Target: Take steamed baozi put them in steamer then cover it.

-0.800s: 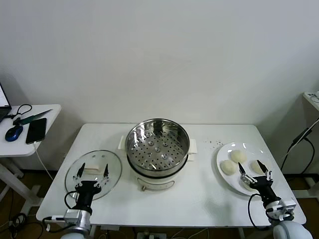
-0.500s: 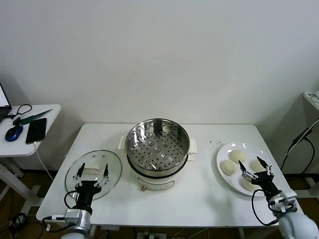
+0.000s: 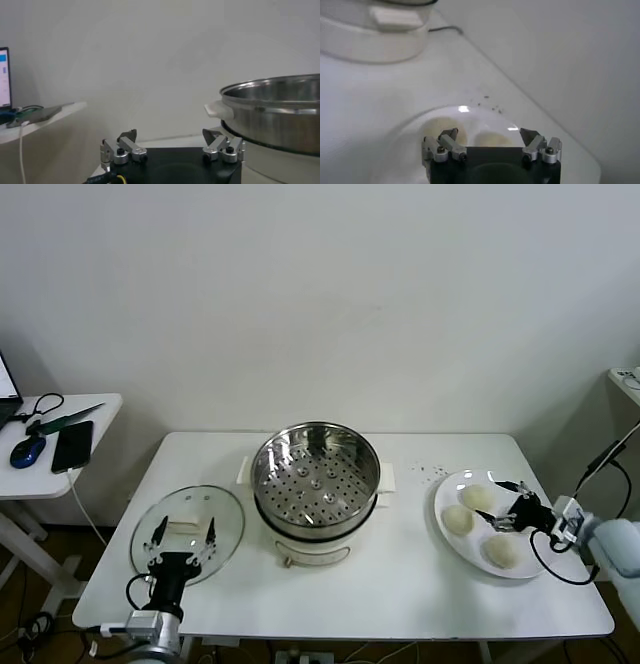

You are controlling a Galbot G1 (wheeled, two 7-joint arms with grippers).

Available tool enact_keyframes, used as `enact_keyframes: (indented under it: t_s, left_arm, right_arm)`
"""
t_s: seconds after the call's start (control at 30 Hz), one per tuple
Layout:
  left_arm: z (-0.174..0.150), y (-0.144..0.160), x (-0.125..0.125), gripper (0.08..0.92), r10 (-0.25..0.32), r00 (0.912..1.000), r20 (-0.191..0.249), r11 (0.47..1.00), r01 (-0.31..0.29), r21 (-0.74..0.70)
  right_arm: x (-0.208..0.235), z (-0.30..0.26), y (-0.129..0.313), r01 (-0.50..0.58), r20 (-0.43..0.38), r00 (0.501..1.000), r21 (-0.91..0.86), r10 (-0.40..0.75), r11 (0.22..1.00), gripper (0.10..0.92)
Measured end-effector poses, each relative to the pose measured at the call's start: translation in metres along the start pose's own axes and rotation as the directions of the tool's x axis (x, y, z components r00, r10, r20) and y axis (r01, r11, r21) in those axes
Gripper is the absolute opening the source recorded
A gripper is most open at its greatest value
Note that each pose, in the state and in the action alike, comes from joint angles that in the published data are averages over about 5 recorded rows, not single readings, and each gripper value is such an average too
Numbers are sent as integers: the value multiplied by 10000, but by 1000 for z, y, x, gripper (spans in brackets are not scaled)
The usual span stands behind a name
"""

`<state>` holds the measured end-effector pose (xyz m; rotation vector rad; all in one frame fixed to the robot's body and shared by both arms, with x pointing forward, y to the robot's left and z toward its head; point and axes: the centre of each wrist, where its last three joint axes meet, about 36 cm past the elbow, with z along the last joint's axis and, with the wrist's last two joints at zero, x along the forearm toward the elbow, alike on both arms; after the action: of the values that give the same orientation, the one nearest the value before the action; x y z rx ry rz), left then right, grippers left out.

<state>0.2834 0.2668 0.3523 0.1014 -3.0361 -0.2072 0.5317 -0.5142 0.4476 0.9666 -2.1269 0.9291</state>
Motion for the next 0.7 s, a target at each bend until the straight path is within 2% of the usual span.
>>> enact_keyframes:
  t_s: [0.3,0.7]
  left_arm:
    - [0,2,0,823,-70,10000,-39,10000,70,-20]
    - [4,10,2,823,-319,9993,-209,9994,317,-99]
  right_arm:
    - [-18,-38,-54,1920,-1922,9671,1206,-1669,9740,823]
    - [-53,-69,-91,3223,-3780,8958,1895,-2341,9275,823]
